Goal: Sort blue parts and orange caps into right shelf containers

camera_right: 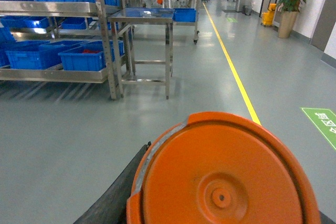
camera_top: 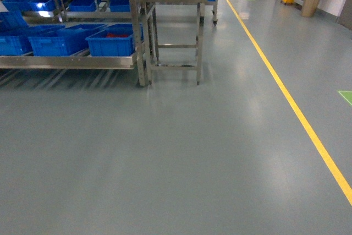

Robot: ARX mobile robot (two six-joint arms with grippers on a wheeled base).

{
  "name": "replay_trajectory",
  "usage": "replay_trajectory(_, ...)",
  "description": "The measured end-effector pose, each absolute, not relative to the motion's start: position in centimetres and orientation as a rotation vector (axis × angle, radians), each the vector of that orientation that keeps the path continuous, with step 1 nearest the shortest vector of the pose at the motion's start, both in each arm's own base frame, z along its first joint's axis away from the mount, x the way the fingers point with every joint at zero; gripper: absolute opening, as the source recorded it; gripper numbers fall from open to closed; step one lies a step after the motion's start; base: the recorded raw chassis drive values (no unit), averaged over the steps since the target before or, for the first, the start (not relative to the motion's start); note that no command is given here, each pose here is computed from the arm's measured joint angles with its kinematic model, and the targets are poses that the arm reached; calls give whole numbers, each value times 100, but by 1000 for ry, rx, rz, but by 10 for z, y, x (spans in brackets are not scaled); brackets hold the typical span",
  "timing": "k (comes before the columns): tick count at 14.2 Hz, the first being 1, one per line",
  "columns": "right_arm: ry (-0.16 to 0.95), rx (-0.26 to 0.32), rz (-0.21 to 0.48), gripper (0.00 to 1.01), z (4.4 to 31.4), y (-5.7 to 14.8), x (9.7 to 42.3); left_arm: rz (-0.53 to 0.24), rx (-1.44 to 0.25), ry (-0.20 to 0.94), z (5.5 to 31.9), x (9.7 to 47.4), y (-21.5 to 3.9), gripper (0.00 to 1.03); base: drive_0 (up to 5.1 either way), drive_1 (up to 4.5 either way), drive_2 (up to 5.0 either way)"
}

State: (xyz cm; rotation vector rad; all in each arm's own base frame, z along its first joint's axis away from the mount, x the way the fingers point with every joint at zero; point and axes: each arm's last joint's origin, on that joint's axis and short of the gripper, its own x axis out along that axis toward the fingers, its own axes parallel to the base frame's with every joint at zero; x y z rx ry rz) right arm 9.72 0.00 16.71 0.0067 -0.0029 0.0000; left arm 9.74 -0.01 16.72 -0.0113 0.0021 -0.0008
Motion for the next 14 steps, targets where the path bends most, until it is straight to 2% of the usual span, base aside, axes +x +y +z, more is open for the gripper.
replay_trajectory(14, -3, 7, 0, 44, 167, 0, 97, -1, -11, -2, 168, 97, 0, 44, 5, 438, -429)
